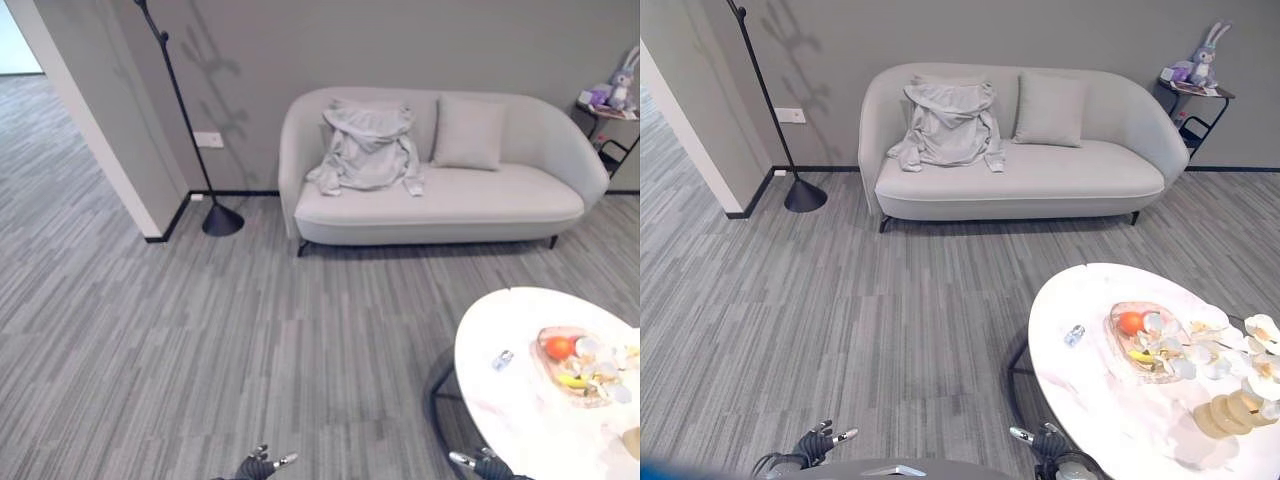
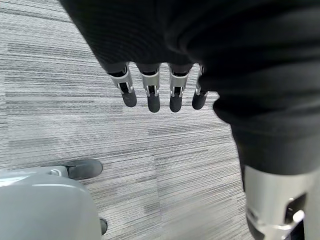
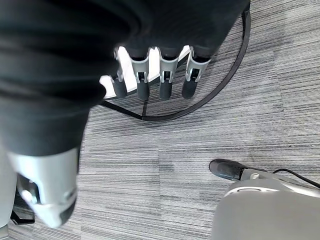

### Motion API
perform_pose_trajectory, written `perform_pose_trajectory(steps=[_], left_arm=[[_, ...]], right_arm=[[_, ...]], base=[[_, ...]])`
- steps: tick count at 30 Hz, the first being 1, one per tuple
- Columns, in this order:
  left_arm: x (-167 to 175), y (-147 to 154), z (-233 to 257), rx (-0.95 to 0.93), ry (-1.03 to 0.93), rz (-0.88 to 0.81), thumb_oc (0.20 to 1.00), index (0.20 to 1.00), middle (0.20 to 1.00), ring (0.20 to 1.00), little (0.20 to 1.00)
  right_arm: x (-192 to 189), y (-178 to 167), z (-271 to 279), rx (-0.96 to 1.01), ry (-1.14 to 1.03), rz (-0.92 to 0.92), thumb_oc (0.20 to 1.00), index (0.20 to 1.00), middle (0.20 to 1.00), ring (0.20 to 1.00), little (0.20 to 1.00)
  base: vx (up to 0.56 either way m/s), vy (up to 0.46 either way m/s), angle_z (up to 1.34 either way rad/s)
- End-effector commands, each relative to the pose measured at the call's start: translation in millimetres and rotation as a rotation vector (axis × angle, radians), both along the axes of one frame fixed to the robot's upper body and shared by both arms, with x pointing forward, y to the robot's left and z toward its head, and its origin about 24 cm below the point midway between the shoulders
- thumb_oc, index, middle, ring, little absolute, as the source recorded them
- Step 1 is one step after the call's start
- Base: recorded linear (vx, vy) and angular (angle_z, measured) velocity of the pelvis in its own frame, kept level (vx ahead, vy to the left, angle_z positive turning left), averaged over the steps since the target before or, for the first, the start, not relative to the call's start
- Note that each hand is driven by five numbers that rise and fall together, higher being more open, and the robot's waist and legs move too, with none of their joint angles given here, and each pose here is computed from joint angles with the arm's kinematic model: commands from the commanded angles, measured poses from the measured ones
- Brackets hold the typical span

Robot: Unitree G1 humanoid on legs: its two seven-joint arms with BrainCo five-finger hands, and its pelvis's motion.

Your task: Hang the clothes on the sofa on the clothes rack.

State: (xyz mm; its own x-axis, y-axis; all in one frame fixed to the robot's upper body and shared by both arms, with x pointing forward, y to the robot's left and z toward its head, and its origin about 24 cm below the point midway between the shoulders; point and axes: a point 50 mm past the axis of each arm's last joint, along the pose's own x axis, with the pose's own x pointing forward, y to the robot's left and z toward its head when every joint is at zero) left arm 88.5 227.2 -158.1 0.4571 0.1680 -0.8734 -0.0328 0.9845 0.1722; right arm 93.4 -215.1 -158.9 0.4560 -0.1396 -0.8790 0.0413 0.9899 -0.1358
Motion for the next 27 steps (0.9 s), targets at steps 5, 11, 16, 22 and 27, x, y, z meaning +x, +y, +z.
perform_pose_trajectory(steps=[5,11,16,22,27], left_arm=[[32.2,-1.8,7.3,0.019,-0.081,-0.064,1.000,1.000,1.000,1.000,1.000],[32.3,-4.7,6.4,0.011,-0.080,-0.050,1.000,1.000,1.000,1.000,1.000],[31.5,-6.6,5.6,0.004,-0.073,-0.056,1.000,1.000,1.000,1.000,1.000],[29.7,-5.6,4.6,0.015,-0.056,-0.067,1.000,1.000,1.000,1.000,1.000],[34.1,-4.1,6.5,0.021,-0.072,-0.068,1.000,1.000,1.000,1.000,1.000]], right_arm=[[17.0,-8.5,5.2,-0.023,-0.041,0.012,1.000,1.000,1.000,1.000,1.000],[21.0,-5.3,6.2,-0.026,-0.053,0.044,1.000,1.000,1.000,1.000,1.000],[23.6,-3.5,6.8,-0.034,-0.055,0.082,1.000,1.000,1.000,1.000,1.000],[24.5,-1.7,6.7,-0.035,-0.052,0.101,1.000,1.000,1.000,1.000,1.000],[25.1,-1.5,6.7,-0.037,-0.048,0.110,1.000,1.000,1.000,1.000,1.000]], base=[[0.00,0.000,0.00],[0.00,0.000,0.00],[0.00,0.000,0.00],[0.00,0.000,0.00],[0.00,0.014,0.00]])
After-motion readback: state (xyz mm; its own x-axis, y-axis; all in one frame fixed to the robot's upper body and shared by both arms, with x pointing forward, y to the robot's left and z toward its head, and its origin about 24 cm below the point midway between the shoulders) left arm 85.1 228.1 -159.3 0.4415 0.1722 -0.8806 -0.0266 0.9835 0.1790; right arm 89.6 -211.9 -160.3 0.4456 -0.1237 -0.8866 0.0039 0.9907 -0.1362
